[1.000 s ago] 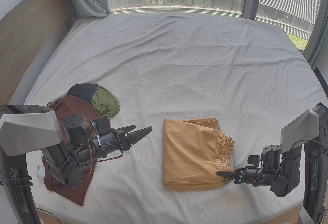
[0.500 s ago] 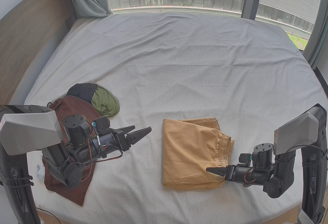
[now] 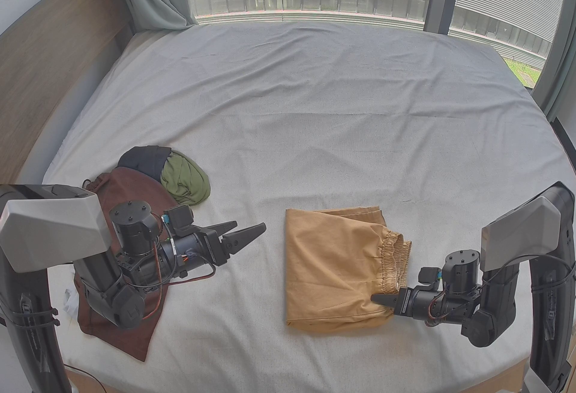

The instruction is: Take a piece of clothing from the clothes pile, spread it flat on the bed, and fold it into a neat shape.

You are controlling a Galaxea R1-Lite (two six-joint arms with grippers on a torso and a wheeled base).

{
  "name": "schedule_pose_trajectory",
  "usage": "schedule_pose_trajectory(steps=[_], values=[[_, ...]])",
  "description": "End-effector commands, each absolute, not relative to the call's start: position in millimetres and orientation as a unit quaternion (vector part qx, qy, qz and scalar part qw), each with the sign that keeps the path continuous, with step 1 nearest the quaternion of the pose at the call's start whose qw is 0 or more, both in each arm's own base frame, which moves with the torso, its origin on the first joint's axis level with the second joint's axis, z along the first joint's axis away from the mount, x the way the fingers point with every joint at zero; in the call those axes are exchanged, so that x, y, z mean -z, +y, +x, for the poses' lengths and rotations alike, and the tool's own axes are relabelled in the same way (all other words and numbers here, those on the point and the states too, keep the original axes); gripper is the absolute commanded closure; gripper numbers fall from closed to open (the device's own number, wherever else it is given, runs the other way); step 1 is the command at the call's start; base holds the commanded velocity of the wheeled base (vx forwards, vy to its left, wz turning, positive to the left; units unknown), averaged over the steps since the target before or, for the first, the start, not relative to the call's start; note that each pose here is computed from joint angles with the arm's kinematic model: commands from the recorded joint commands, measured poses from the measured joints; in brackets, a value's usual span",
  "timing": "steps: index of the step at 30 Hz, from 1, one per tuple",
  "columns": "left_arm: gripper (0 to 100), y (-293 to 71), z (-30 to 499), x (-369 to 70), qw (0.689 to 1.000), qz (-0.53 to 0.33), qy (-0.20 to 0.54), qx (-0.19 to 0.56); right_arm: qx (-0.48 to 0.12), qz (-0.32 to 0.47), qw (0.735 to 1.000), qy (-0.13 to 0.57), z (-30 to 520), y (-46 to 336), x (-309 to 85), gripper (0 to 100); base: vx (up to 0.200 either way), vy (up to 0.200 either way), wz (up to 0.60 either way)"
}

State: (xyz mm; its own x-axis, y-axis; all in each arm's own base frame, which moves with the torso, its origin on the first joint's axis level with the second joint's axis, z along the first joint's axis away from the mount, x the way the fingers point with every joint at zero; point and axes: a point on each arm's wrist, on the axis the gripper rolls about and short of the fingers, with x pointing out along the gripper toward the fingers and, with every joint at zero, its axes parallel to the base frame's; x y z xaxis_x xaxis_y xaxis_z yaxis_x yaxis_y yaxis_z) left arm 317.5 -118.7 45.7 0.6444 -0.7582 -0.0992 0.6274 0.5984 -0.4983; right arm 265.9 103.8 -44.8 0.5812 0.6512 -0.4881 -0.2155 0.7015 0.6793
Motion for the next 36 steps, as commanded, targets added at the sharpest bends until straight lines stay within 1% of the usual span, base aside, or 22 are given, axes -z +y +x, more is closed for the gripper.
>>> schedule_pose_trajectory(steps=[1, 6, 8, 11, 15, 16, 18, 22, 23, 26, 36], values=[[0, -119, 318, -46, 0.881, -0.215, 0.152, 0.393, -0.259, 0.287, 0.842, 0.377, 266, 104, 44, 100, 0.000, 0.000, 0.00], [0, -118, 317, -45, 0.881, -0.214, 0.153, 0.394, -0.264, 0.287, 0.842, 0.373, 265, 106, 41, 100, 0.000, 0.000, 0.00], [0, -117, 315, -45, 0.884, -0.199, 0.149, 0.397, -0.268, 0.286, 0.844, 0.366, 265, 107, 36, 100, 0.000, 0.000, 0.00], [0, -108, 316, -42, 0.892, -0.165, 0.139, 0.398, -0.281, 0.287, 0.849, 0.343, 265, 108, 20, 100, 0.000, 0.000, 0.00], [0, -94, 318, -40, 0.894, -0.129, 0.127, 0.411, -0.299, 0.286, 0.854, 0.315, 262, 111, -2, 100, 0.000, 0.000, 0.00], [0, -94, 318, -40, 0.894, -0.129, 0.127, 0.411, -0.299, 0.286, 0.854, 0.315, 262, 111, -2, 100, 0.000, 0.000, 0.00], [0, -89, 317, -40, 0.895, -0.098, 0.115, 0.420, -0.319, 0.283, 0.854, 0.299, 258, 117, -15, 100, 0.000, 0.000, 0.00], [0, -82, 310, -40, 0.883, -0.047, 0.097, 0.458, -0.337, 0.280, 0.852, 0.287, 257, 125, -23, 100, 0.000, 0.000, 0.00], [0, -79, 310, -39, 0.876, -0.023, 0.083, 0.474, -0.343, 0.278, 0.851, 0.284, 257, 128, -24, 100, 0.000, 0.000, 0.00], [0, -73, 311, -40, 0.871, 0.025, 0.053, 0.489, -0.353, 0.277, 0.849, 0.279, 260, 134, -25, 100, 0.000, 0.000, 0.00], [0, -71, 309, -50, 0.867, 0.034, 0.036, 0.495, -0.367, 0.275, 0.847, 0.269, 262, 141, -29, 100, 0.000, 0.000, 0.00]])
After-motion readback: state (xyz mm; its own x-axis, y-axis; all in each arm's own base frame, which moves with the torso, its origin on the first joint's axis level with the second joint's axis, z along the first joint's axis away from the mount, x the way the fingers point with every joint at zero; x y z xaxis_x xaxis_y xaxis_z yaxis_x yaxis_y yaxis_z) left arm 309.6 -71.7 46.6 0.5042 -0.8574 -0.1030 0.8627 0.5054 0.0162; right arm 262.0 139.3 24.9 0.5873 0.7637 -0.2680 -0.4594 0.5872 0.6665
